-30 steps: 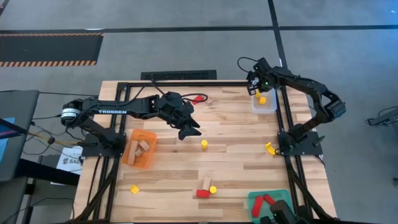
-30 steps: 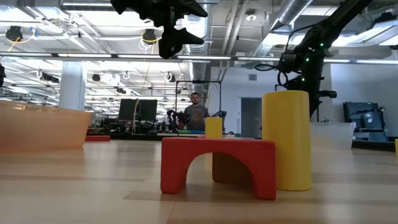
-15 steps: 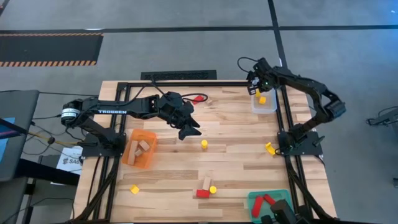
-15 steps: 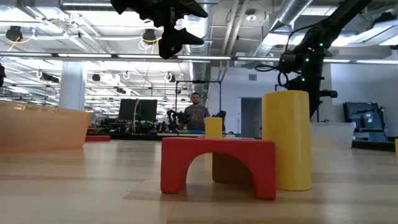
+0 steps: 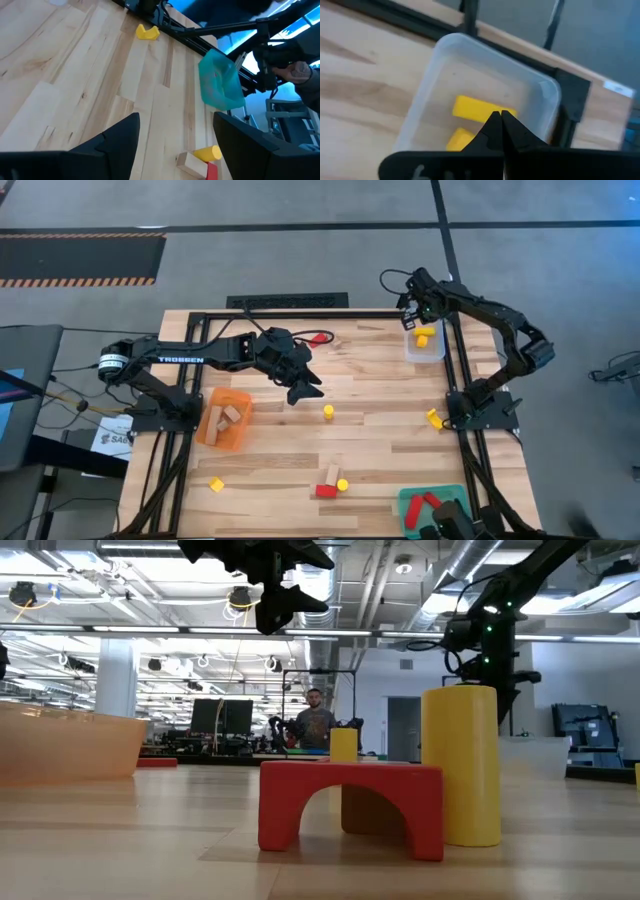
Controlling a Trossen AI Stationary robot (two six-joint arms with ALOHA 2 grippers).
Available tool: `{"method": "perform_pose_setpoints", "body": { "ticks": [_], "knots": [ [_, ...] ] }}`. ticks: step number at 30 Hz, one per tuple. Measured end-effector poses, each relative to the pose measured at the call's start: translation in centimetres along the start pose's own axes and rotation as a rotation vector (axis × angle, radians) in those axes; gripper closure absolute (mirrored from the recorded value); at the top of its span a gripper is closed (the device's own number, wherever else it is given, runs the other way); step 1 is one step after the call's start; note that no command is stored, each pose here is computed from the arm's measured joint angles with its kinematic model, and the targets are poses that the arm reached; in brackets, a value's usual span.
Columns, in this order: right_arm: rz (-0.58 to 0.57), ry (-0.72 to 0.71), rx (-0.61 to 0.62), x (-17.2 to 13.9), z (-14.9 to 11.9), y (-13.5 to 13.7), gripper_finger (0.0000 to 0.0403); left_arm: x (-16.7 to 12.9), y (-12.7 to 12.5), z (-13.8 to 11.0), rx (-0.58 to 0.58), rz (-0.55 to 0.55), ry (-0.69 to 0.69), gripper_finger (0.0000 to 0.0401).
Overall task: Sort & place blocks by color
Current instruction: Put the yellow block into the transparent bin
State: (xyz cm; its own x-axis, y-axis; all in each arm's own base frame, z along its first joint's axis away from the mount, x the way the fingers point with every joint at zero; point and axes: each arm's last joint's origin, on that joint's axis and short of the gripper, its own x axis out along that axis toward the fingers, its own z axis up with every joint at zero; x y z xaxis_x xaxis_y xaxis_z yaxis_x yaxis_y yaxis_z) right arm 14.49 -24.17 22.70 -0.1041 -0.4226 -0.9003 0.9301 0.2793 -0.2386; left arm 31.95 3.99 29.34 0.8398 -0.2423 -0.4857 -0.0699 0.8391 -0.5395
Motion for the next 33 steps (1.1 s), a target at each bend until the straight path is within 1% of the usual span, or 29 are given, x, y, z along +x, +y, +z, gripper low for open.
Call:
{"method": "perform_pose_setpoints", "body": {
  "ticks": [5, 8, 11, 14, 17, 20, 22, 24, 29, 31, 33],
  "knots": [
    [0.127, 0.015, -0.054, -0.6, -0.4, 1.6, 0.0400, 0.0, 0.0, 0.0, 0.013, 0.002, -0.001, 0.0161],
    [0.167, 0.022, -0.119, -1.6, -1.1, 3.1, 0.0399, 0.0, 0.0, 0.0, 0.015, 0.003, 0.001, 0.0161],
    [0.201, 0.010, -0.187, -3.3, -2.2, 4.6, 0.0400, 0.0, 0.1, -0.2, 0.030, 0.012, 0.020, 0.0161],
    [0.243, -0.014, -0.242, -5.7, -3.8, 6.1, 0.0400, 0.0, 0.2, -0.5, 0.053, 0.025, 0.052, 0.0161],
    [0.308, -0.071, -0.298, -8.5, -5.7, 7.5, 0.0395, 0.2, -0.2, -1.4, 0.150, 0.039, 0.109, 0.0161],
    [0.388, -0.130, -0.349, -11.1, -7.7, 8.7, 0.0392, 0.7, -1.2, -2.4, 0.296, 0.073, 0.158, 0.0161],
    [0.431, -0.155, -0.384, -12.5, -9.0, 9.2, 0.0392, 1.0, -2.0, -2.9, 0.381, 0.100, 0.162, 0.0161],
    [0.470, -0.165, -0.410, -13.7, -10.4, 9.5, 0.0394, 1.2, -2.6, -3.2, 0.439, 0.125, 0.156, 0.0161],
    [0.576, -0.193, -0.467, -16.3, -13.4, 10.0, 0.0391, 1.6, -3.7, -3.8, 0.543, 0.175, 0.150, 0.0161],
    [0.618, -0.207, -0.492, -17.2, -14.5, 10.1, 0.0388, 2.1, -3.6, -3.9, 0.551, 0.191, 0.147, 0.0161],
    [0.653, -0.211, -0.512, -17.9, -15.5, 10.0, 0.0385, 3.0, -3.2, -4.3, 0.526, 0.201, 0.170, 0.0161]
  ]
}}
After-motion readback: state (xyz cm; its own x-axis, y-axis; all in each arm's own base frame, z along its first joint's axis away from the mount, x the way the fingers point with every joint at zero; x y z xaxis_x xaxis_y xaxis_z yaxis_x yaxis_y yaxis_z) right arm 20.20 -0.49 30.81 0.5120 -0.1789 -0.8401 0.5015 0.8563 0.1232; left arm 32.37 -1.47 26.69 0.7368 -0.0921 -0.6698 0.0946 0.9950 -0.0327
